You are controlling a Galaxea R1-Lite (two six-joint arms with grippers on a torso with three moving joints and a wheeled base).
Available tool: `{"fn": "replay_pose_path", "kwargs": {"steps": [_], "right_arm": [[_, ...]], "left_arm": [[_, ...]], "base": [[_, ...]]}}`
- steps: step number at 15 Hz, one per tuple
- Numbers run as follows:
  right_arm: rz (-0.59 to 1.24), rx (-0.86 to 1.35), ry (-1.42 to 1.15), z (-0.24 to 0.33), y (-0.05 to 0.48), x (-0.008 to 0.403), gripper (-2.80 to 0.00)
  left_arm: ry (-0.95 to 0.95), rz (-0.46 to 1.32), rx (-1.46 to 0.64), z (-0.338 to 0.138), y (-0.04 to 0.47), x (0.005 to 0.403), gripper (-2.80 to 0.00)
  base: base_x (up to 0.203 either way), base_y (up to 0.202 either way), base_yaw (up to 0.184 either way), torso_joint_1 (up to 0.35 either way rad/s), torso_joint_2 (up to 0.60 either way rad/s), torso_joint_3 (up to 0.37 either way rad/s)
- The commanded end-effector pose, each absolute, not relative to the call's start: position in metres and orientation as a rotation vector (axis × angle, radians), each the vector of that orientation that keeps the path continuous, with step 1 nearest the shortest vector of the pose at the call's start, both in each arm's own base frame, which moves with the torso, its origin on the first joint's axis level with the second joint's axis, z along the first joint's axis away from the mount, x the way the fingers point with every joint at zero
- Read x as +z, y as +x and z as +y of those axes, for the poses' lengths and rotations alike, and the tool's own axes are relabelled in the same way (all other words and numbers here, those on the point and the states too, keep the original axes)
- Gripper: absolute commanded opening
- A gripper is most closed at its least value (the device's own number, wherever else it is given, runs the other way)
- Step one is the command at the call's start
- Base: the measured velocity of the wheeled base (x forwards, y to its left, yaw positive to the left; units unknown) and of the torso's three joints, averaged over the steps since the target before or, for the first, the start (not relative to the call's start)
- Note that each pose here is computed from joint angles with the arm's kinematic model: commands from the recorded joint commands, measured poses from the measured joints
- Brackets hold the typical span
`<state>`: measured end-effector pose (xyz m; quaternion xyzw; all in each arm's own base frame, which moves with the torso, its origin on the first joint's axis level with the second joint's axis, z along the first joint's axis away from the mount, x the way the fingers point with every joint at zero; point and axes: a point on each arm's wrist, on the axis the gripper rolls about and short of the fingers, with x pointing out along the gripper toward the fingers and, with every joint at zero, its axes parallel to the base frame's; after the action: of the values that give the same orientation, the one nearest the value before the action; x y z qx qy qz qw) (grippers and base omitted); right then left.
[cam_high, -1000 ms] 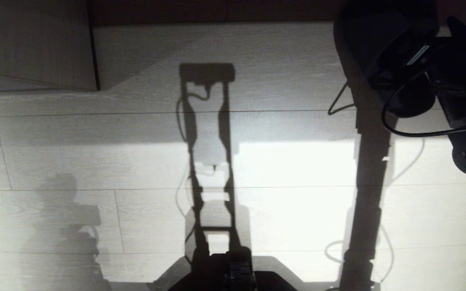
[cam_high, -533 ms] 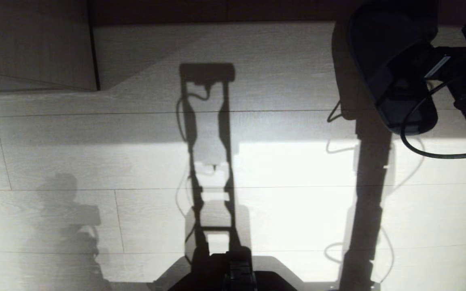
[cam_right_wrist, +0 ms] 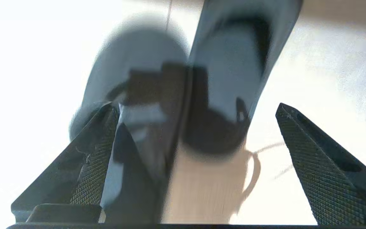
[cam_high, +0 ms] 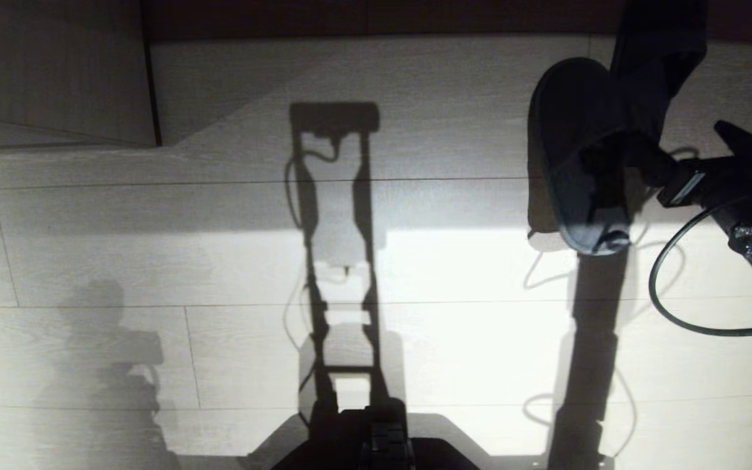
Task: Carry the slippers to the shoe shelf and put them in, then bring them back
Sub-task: Place the slippers on the floor
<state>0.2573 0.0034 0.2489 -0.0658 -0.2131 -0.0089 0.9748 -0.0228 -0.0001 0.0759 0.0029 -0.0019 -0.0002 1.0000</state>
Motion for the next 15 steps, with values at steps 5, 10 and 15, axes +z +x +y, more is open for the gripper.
{"fn": "replay_pose_path", "kwargs": {"steps": [5,10,15], "right_arm": [[-0.297,0.025,-0.149,0.004,0.245,0.214,0.0],[-0.333,0.017,-0.145,0.004,0.217,0.222,0.0],[-0.41,-0.002,-0.14,0.003,0.182,0.241,0.0]], "left_arm": [[0.006,-0.005,0.0,0.0,-0.023,0.076,-2.8],[0.006,-0.005,0.0,0.0,-0.023,0.076,-2.8],[0.006,-0.005,0.0,0.0,-0.023,0.076,-2.8]], "base": [[0.0,0.0,0.0,0.0,0.0,0.0],[0.0,0.0,0.0,0.0,0.0,0.0],[0.0,0.0,0.0,0.0,0.0,0.0]]}}
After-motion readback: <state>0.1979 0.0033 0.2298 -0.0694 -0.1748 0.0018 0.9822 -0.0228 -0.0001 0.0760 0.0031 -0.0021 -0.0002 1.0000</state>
